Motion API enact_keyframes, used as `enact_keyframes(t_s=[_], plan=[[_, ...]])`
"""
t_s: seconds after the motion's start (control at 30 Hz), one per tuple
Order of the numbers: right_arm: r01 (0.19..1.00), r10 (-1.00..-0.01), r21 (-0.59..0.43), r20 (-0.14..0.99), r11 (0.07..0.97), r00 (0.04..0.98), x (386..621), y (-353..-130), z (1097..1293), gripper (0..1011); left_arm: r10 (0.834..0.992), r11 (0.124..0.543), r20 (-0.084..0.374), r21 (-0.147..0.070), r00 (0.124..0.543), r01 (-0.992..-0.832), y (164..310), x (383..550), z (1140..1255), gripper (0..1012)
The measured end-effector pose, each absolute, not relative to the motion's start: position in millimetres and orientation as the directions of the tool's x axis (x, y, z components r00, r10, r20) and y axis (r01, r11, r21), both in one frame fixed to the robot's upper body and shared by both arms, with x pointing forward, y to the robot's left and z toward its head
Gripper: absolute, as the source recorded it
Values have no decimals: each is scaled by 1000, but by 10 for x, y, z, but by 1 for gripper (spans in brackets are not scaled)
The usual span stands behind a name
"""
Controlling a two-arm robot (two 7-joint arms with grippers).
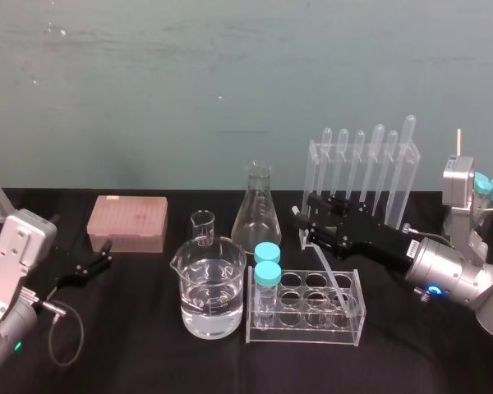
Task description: Pick up the stirring rod with one hand, then place it down.
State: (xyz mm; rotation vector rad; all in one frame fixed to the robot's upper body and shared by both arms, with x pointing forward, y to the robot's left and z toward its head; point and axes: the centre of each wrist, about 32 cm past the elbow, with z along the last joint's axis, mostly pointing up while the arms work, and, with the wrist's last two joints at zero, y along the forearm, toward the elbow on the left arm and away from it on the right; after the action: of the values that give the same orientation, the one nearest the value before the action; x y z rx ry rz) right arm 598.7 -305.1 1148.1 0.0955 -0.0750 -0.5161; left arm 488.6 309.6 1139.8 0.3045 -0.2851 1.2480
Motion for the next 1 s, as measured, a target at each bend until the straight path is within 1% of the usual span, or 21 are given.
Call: enact_keyframes(t_s=[0.03,0.07,0.13,0.17,0.2,0.27,0.33,0.37,0.47,0.5,0.53,0.6,0.8,0.9,1.0], plan=[[489,-496,110,48,866,867,5987,-3051,11480,581,880,287,374,70,292,-955,3097,4886,11398,1000],[489,-496,110,48,866,867,5987,-3051,11481,581,880,287,374,70,292,-955,3097,4886,11398,1000],[489,-496,110,48,866,867,5987,-3051,11481,640,880,287,374,70,292,-955,3097,4886,11398,1000],[488,-495,110,48,866,867,5987,-3051,11481,703,880,287,374,70,292,-955,3097,4886,11398,1000],[488,-495,110,48,866,867,5987,-3051,11480,721,880,287,374,70,292,-955,3097,4886,11398,1000],[488,-495,111,48,866,867,5987,-3051,11480,796,880,287,374,70,292,-955,3097,4886,11398,1000],[488,-495,111,48,866,867,5987,-3051,11480,834,880,287,374,70,292,-955,3096,4886,11398,1000],[488,-495,111,48,866,867,5987,-3051,11481,886,880,287,374,70,292,-955,3097,4886,11398,1000],[488,-495,111,47,866,867,5987,-3051,11480,932,880,287,374,70,292,-955,3097,4886,11398,1000],[488,-495,111,47,866,867,5987,-3051,11480,976,880,287,374,70,292,-955,3097,4886,11398,1000],[488,-495,112,48,866,868,5987,-3050,11483,993,880,287,374,70,292,-955,3097,4886,11398,1000],[484,-494,123,58,866,868,5992,-3042,11516,1003,880,287,374,70,292,-955,3097,4886,11398,1000],[479,-506,210,95,852,857,5995,-2980,11727,1003,880,287,374,70,292,-955,3097,4886,11398,1000],[508,-556,280,127,815,821,5981,-2937,11878,1003,880,287,374,70,292,-955,3097,4886,11398,1000],[553,-611,306,141,775,779,5949,-2939,11955,1002,880,287,374,70,292,-955,3097,4886,11398,1000]])
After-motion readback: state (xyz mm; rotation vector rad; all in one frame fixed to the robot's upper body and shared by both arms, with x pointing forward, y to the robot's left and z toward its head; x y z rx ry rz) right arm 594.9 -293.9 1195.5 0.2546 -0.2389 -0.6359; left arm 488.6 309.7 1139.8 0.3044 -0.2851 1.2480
